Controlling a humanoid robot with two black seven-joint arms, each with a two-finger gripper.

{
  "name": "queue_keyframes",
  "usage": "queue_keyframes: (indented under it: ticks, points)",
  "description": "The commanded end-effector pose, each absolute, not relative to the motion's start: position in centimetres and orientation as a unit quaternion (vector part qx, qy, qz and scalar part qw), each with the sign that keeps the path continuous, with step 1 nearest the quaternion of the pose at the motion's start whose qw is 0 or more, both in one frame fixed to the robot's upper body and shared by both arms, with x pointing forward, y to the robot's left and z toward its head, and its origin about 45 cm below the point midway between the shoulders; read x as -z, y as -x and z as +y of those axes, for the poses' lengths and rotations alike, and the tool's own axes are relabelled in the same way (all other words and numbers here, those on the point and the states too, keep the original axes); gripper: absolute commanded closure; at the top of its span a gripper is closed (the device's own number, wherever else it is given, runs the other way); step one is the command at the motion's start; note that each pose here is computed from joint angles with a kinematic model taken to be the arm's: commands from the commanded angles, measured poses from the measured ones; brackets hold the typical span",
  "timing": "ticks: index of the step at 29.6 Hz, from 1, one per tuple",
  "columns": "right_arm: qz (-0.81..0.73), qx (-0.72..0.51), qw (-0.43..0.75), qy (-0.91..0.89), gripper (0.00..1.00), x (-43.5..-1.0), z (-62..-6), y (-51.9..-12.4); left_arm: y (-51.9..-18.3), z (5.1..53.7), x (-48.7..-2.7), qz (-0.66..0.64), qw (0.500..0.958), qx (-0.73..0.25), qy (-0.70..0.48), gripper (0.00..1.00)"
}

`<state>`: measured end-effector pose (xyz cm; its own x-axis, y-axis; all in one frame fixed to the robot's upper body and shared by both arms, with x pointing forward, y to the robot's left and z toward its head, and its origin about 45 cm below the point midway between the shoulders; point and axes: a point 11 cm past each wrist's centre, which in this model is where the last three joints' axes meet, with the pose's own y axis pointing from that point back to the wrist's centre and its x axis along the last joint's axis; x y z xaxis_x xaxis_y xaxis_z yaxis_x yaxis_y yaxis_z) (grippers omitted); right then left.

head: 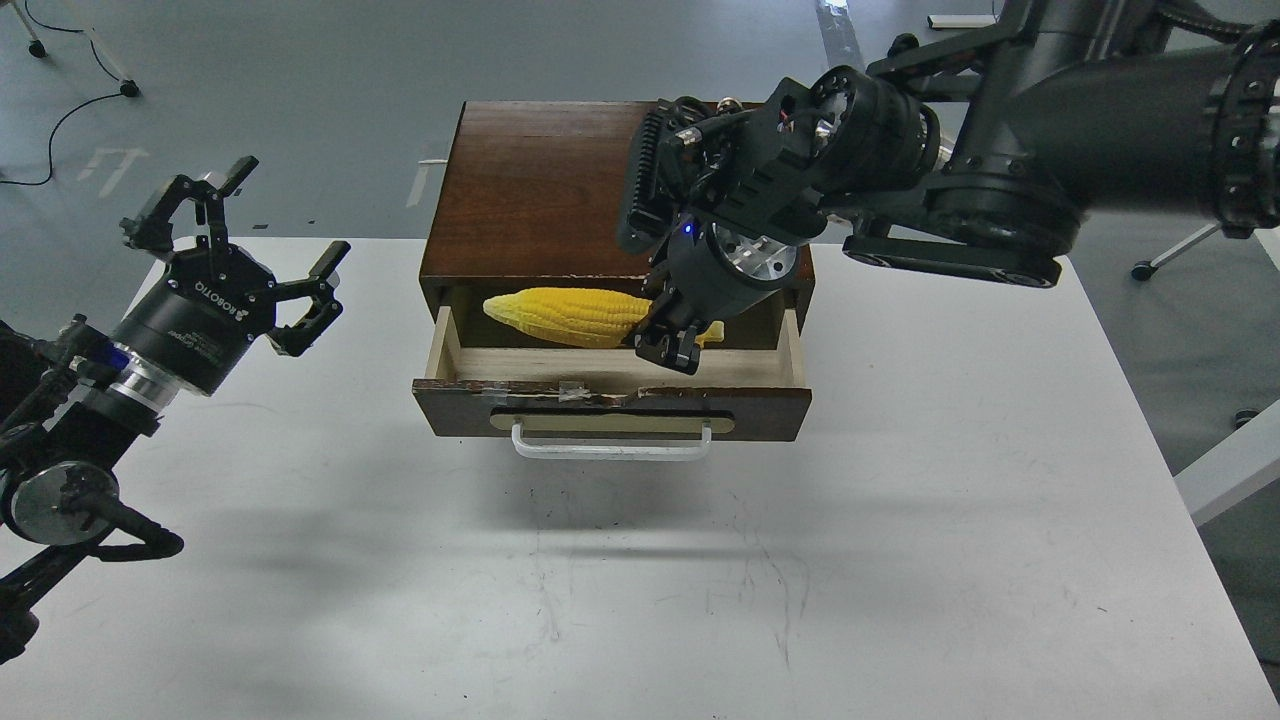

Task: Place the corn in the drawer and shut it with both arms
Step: 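Lower the corn cob into the open drawer and open the right gripper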

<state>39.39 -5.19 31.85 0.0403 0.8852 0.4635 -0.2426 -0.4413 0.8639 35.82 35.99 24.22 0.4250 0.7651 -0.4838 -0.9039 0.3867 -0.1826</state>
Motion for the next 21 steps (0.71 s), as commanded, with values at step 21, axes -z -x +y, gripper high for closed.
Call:
queue_keyframes:
  ticks: [21]
  points:
    - [0.11, -0.606, 0.386, -0.686, 0.05, -39.5, -6.0, -41.3, -35.8, 36.5, -24.5, 0.158, 0.817, -0.514, 0.208, 0.0]
